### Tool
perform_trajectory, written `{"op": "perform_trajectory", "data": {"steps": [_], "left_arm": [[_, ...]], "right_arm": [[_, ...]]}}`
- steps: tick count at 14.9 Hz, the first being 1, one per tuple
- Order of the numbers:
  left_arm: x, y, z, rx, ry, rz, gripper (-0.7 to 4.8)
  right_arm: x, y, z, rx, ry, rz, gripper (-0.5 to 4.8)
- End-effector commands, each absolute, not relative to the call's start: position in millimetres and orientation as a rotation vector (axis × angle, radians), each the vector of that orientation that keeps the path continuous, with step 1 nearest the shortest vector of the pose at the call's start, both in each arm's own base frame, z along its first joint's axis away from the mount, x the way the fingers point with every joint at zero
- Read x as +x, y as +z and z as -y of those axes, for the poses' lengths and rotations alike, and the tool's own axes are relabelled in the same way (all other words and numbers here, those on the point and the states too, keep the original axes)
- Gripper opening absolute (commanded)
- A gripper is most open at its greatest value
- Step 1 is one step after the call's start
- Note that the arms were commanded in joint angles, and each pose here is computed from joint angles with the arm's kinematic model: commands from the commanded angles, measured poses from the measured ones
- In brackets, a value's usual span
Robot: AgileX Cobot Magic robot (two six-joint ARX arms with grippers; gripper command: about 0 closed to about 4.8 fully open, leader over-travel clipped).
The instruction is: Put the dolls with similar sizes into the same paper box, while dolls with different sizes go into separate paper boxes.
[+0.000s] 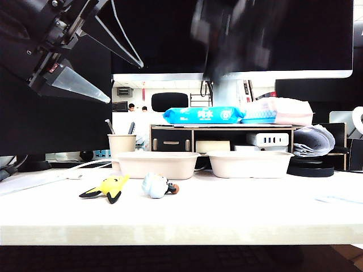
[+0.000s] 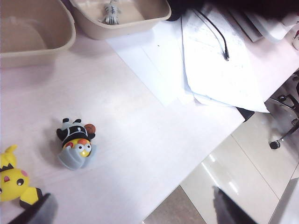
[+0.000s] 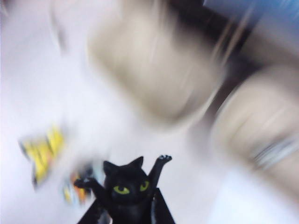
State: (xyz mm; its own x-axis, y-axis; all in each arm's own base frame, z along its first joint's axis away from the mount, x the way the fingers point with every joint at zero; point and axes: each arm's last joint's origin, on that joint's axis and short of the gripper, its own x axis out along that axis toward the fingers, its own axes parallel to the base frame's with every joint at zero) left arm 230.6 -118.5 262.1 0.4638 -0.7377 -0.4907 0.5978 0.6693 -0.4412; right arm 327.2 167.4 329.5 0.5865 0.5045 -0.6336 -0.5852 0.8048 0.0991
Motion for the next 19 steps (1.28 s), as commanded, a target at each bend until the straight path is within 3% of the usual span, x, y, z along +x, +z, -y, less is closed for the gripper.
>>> {"op": "perform_trajectory", "data": {"steps": [1,4,10,17,18,19], "left_arm": [[237,271,120,-0.201,-0.805,-0.597,4.79],[251,278,128,-0.283,-0.859,-0.471,4.79],[251,276,131,-0.271,-0.847,-0.472,4.79],[251,275,131,-0.254,-0.848,-0.469,4.79],[251,275,131,-0.254,-0.848,-0.47,4.79],[251,275,131,-0.254,-0.848,-0.47,4.79]], "right_arm": [[342,376,-136,-0.128,0.556,-0.594,-0.01],[374,369,-101,-0.083,0.478,-0.595,-0.02],[435,258,-101,-0.035,0.504,-0.867,-0.02],[443,251,-103,-0.037,0.505,-0.838,0.0],[442,251,-103,-0.035,0.507,-0.841,1.06],[443,251,-102,-0.032,0.501,-0.843,4.38]]}}
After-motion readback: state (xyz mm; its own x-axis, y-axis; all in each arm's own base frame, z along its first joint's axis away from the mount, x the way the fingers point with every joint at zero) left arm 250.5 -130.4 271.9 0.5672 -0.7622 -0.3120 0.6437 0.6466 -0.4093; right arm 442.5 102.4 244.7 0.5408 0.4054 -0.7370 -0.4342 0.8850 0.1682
